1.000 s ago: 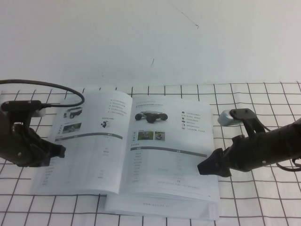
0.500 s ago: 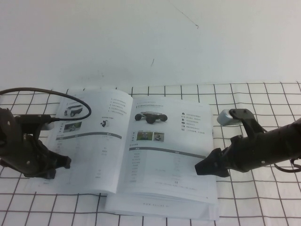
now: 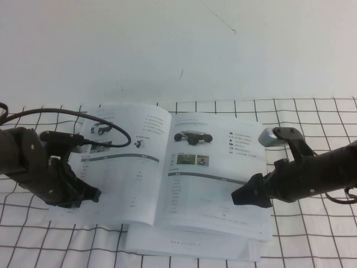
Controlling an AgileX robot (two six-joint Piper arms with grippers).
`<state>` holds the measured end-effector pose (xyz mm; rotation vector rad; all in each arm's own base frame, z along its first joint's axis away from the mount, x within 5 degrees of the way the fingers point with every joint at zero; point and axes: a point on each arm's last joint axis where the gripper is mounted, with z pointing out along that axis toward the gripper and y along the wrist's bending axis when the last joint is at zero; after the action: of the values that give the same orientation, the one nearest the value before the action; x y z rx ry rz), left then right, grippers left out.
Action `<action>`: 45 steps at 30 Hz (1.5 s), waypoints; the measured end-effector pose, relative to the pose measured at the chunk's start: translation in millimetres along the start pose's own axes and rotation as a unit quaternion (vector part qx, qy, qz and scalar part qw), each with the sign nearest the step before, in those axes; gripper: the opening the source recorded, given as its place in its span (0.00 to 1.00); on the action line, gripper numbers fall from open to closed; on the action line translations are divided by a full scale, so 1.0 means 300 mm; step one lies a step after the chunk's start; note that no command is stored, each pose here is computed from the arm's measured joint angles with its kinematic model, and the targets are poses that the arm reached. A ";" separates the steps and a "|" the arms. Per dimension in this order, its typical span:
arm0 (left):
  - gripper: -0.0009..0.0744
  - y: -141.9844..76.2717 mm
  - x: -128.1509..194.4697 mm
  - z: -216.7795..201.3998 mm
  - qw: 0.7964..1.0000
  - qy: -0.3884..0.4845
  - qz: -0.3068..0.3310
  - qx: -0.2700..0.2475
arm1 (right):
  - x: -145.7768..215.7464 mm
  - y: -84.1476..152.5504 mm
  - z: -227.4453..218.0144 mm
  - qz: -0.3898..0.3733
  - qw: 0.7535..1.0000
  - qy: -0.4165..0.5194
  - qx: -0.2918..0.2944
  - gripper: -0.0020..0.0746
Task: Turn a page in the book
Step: Open the closed book
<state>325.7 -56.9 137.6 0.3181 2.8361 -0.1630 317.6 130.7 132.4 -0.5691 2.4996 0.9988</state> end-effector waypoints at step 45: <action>0.01 0.001 0.000 0.001 1.000 -0.001 -0.010 0.005 | 0.010 -0.078 -0.019 0.004 0.998 0.009 0.064 0.73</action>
<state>325.9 -56.8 137.4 0.2906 2.8384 -0.1813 325.4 110.4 121.8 -0.5303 2.5612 0.8326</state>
